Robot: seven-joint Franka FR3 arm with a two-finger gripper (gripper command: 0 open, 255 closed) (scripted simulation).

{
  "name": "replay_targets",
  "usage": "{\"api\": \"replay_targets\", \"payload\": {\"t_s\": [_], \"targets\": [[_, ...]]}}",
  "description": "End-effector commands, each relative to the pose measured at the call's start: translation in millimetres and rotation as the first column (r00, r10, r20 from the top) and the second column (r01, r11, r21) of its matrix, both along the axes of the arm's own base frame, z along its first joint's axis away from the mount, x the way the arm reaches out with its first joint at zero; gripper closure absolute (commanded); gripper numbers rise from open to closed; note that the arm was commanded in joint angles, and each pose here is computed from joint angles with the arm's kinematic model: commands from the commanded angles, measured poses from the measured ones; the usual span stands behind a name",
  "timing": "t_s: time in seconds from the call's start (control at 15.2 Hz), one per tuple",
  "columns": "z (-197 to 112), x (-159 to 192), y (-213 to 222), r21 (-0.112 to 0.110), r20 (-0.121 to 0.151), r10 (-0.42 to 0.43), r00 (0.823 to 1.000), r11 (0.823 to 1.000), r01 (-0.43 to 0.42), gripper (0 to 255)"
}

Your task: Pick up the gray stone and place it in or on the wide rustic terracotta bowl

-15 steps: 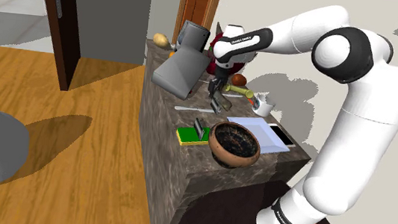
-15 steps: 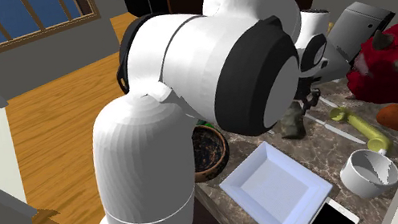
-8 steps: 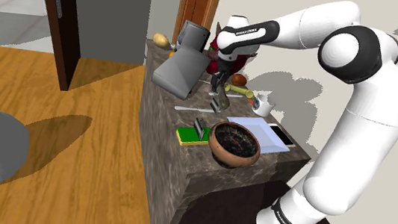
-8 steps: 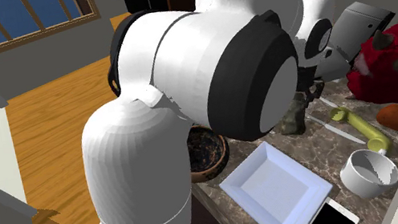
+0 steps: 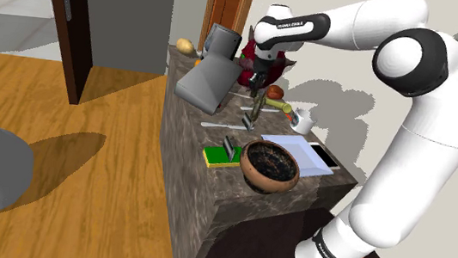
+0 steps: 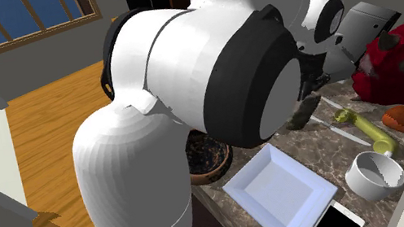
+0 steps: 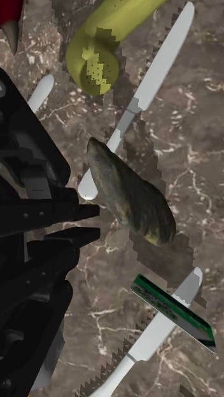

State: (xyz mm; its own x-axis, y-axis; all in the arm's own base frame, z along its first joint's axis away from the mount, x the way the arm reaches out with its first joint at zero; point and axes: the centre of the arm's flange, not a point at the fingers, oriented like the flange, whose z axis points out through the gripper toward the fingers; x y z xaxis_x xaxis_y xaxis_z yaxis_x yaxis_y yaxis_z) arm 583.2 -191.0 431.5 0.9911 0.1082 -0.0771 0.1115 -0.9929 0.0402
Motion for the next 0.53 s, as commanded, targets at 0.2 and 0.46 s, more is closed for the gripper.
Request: {"api": "replay_targets", "payload": {"t_s": [0.2, 0.46], "targets": [[15.8, 0.0, 0.5, 0.0, 0.0, 0.0, 1.0, 1.0, 0.0, 255], [25.6, -47.0, -31.6, 0.073, 0.095, 0.094, 0.991, 0.992, -0.101, 0]]}}
